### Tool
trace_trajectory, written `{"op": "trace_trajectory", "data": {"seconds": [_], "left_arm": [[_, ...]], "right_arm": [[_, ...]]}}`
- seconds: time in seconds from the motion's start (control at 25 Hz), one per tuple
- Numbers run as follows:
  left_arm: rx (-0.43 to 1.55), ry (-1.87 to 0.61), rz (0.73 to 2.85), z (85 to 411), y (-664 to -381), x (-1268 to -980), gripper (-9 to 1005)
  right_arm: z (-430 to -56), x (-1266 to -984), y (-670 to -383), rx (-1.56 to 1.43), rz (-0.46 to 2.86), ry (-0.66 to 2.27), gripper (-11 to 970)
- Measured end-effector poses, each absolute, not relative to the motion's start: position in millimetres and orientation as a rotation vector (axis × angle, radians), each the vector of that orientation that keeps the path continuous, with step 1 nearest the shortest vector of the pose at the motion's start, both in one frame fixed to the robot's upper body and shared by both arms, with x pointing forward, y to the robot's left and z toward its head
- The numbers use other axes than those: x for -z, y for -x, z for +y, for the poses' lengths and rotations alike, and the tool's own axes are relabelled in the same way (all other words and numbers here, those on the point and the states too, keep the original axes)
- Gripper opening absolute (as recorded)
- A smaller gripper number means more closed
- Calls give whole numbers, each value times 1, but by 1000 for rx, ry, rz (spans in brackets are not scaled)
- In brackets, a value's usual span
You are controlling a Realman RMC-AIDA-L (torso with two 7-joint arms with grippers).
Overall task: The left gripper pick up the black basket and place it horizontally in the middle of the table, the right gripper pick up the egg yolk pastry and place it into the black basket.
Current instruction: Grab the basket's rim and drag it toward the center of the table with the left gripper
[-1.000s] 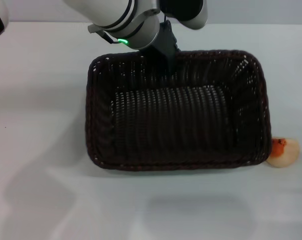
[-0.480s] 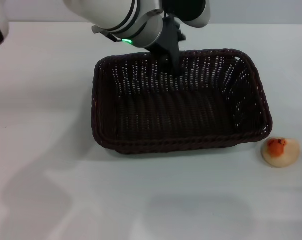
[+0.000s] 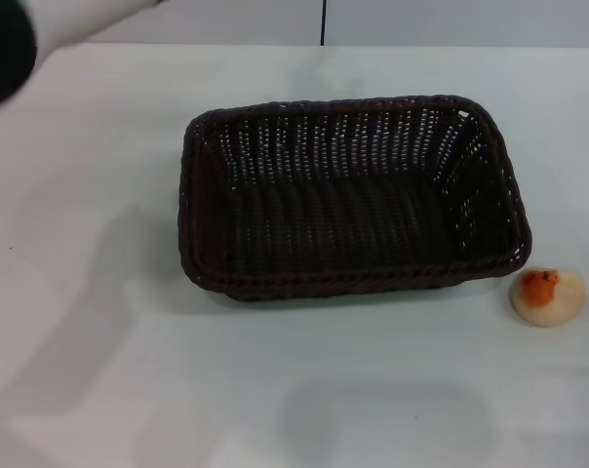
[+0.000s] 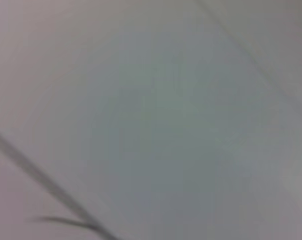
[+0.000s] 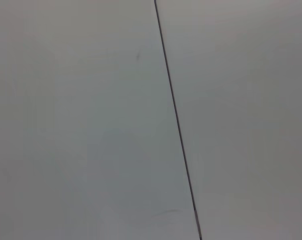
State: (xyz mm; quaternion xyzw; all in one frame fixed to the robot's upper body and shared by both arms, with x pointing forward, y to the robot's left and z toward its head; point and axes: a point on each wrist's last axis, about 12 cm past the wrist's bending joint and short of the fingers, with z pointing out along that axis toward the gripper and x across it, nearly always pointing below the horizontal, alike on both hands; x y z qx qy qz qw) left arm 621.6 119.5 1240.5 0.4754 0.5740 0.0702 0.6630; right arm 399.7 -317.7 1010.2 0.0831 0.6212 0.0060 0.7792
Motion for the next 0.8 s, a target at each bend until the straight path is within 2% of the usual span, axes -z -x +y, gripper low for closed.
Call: {"op": "trace_trajectory", "data": {"seconds": [0.16,0.4,0.56,0.8], "left_arm": [[-207,-789,1187,143,-611,-1242,804],[-156,-447,1124,183,-593,-1227,803],[-71,-373,1064,204,-578,-1214,802],[56,-330,960,237,-557,-1167,801]], "right_arm": [[-318,-1010,-400,-15,1343,-180,773],[-315,-1011,-401,-30,1340,-168,773],[-312,-1012,-402,-45,1335,-145,773],[-305,-1012,-402,-77,1326,-82,773]]}}
